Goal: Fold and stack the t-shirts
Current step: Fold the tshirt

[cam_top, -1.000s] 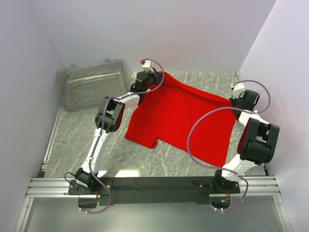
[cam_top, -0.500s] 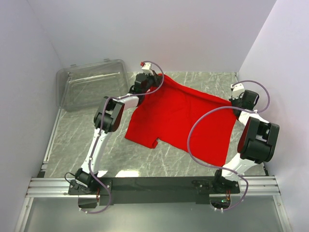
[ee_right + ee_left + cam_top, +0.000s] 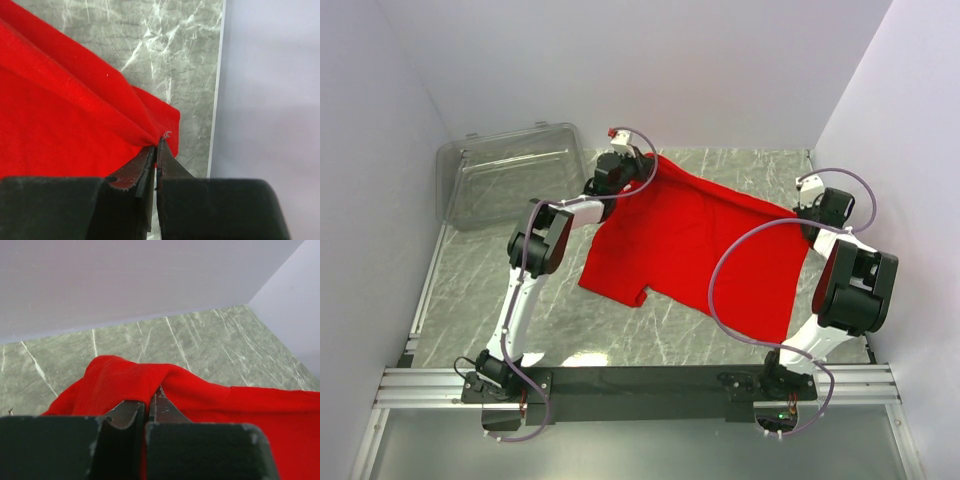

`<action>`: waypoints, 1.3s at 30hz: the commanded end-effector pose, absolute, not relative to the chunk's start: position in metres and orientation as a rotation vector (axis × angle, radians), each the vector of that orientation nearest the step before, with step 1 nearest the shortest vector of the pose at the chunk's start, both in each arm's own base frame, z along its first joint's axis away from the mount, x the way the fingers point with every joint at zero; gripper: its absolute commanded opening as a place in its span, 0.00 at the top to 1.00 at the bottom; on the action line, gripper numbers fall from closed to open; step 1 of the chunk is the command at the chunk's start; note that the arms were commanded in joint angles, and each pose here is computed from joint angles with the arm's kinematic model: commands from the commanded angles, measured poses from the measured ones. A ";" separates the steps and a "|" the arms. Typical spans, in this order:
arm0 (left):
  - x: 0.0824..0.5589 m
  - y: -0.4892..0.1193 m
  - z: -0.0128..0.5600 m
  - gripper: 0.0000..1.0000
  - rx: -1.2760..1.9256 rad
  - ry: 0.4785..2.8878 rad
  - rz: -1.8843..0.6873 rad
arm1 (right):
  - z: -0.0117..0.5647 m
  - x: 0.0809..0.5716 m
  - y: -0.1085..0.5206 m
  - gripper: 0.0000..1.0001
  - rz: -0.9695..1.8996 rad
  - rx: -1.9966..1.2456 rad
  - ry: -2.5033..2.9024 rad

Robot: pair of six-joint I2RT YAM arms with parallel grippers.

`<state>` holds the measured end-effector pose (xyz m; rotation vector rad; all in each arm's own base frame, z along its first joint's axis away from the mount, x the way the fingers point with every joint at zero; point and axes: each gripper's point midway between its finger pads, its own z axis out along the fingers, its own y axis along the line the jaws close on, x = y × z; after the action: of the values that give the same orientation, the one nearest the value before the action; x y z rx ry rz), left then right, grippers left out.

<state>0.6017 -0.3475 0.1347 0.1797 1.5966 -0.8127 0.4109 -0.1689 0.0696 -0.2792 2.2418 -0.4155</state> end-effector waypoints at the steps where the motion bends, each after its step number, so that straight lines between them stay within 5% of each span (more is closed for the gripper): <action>1: 0.593 -0.348 0.192 0.99 0.227 1.469 -0.831 | 0.085 0.420 -0.176 0.95 -0.455 -0.286 2.211; 6: 0.585 -0.349 0.185 0.99 0.241 1.482 -0.834 | 0.095 0.418 -0.169 0.84 -0.431 -0.317 2.201; 14: 0.577 -0.351 0.178 0.99 0.270 1.486 -0.839 | 0.134 0.404 -0.146 0.42 -0.343 -0.372 2.145; 24: 0.567 -0.353 0.186 0.99 0.291 1.447 -0.873 | 0.131 0.394 -0.155 0.41 -0.274 -0.229 2.337; 39: 0.551 -0.355 0.200 0.99 0.313 1.390 -0.932 | 0.071 0.371 -0.129 0.42 0.050 -0.519 2.602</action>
<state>0.5629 -0.3497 0.1368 0.2828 1.5370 -0.8814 0.3585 -0.1302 0.0606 -0.4789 2.6366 0.0393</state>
